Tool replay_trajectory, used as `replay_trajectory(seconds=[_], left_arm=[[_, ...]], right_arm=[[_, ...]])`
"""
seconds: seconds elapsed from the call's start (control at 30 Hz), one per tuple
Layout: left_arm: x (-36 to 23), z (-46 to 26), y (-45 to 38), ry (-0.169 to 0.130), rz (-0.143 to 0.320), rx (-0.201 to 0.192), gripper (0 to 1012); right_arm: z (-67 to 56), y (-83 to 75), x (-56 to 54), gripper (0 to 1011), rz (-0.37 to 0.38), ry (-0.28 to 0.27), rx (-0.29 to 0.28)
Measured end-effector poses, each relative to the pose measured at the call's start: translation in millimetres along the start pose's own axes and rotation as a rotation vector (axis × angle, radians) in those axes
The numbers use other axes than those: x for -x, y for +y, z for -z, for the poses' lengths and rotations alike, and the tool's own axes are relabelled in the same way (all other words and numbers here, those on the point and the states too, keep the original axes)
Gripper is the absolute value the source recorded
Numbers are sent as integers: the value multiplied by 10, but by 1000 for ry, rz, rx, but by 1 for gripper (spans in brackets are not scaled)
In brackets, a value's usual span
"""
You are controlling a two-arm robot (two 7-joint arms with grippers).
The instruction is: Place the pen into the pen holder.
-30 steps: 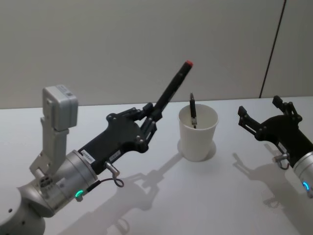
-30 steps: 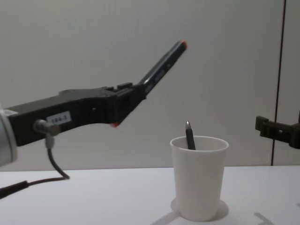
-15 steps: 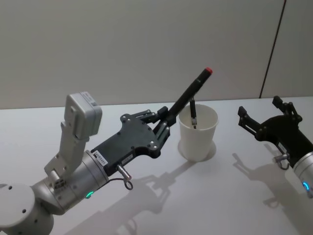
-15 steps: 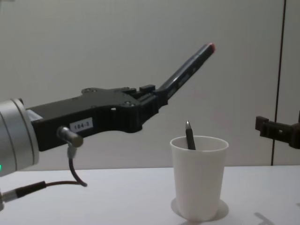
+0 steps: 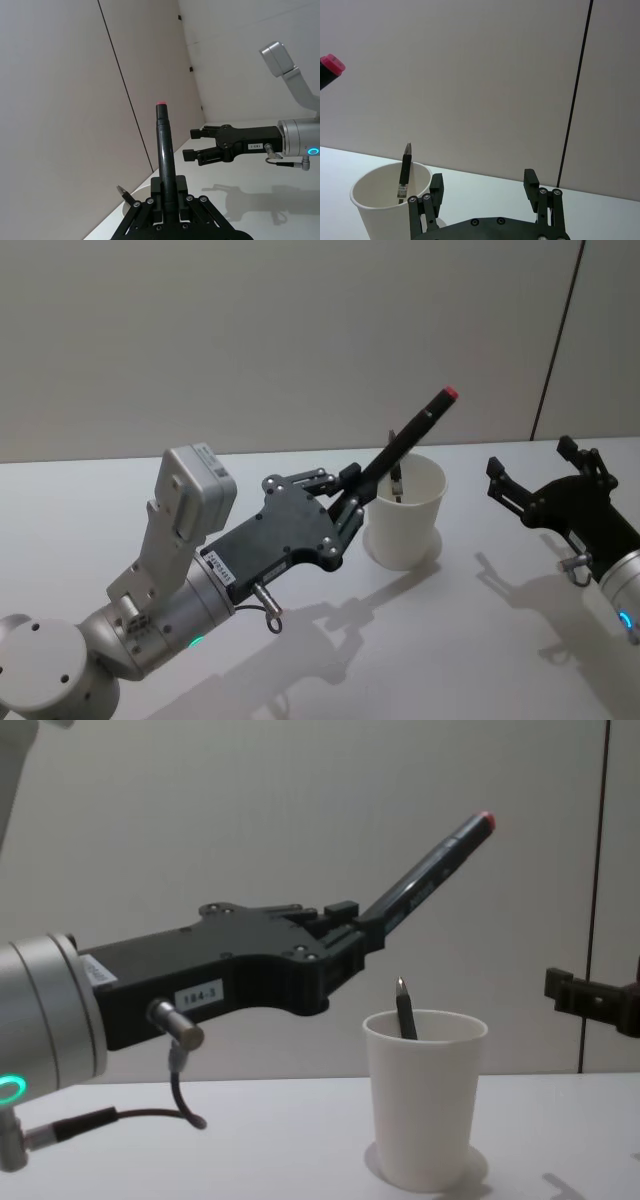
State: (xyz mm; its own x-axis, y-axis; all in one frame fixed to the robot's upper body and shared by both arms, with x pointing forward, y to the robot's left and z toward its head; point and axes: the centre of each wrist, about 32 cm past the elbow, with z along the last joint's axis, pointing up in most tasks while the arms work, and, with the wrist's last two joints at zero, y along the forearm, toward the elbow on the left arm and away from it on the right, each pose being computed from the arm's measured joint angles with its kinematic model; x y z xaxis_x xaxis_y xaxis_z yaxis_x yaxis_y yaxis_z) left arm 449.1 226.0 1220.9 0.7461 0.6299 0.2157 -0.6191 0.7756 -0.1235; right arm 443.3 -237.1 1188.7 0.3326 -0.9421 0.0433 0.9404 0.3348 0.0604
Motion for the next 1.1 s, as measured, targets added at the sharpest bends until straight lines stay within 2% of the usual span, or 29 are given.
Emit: replay_trajectory(seconds=[0.4, 0.8, 1.1], left_arm=[[51, -3, -57, 2, 19, 12, 174], [74, 0, -84, 9, 23, 16, 174], [79, 1, -92, 11, 25, 16, 173]], right_arm=[[0, 0, 0, 1001, 0, 0, 0], [-2, 0, -1, 1001, -1, 0, -1], [-76, -23, -42, 1001, -35, 40, -7]])
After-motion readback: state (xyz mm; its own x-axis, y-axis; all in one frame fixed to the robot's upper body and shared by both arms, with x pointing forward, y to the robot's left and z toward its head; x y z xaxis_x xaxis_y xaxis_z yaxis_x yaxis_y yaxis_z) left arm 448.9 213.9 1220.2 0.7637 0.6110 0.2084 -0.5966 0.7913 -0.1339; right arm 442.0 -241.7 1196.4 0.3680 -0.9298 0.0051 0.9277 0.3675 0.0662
